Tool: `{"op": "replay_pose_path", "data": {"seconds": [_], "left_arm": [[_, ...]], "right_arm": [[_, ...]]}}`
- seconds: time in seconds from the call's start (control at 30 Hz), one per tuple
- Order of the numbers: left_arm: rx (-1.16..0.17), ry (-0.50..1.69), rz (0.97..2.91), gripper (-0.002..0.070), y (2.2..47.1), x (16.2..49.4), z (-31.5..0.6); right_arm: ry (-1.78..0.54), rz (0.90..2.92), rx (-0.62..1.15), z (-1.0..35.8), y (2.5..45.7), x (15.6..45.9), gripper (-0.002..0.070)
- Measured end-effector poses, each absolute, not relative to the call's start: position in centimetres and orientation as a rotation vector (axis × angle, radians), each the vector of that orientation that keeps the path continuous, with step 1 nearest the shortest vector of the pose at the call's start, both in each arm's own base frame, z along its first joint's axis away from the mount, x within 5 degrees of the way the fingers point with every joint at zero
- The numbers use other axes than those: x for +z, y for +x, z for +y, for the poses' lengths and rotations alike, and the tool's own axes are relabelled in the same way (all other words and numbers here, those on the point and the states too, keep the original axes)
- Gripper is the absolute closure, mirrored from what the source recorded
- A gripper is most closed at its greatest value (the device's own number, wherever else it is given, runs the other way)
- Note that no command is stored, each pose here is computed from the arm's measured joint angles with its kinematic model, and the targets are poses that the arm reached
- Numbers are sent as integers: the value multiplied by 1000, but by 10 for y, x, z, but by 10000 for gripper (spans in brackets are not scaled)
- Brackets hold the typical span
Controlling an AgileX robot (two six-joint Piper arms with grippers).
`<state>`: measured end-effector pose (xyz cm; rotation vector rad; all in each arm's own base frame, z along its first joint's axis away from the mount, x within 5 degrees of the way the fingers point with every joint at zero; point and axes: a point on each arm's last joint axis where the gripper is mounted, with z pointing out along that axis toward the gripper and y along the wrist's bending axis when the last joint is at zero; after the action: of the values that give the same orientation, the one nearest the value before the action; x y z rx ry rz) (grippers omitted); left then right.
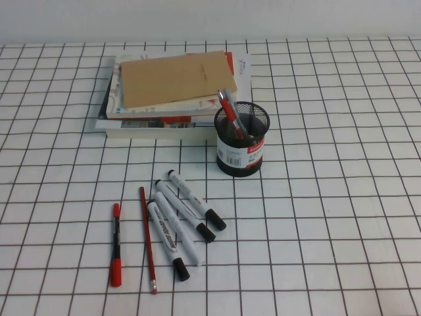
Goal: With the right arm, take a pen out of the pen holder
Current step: 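Take a marker out of the pen holder and lay it on the table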
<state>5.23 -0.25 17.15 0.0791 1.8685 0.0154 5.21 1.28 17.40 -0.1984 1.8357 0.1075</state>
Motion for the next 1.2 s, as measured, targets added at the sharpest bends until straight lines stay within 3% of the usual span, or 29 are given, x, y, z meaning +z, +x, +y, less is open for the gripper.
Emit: {"op": "replay_pose_path", "data": {"seconds": [1.2], "left_arm": [[15, 79, 1869, 679, 52, 172, -2]], "right_arm": [[-171, 1831, 146, 14, 52, 175, 692]]}}
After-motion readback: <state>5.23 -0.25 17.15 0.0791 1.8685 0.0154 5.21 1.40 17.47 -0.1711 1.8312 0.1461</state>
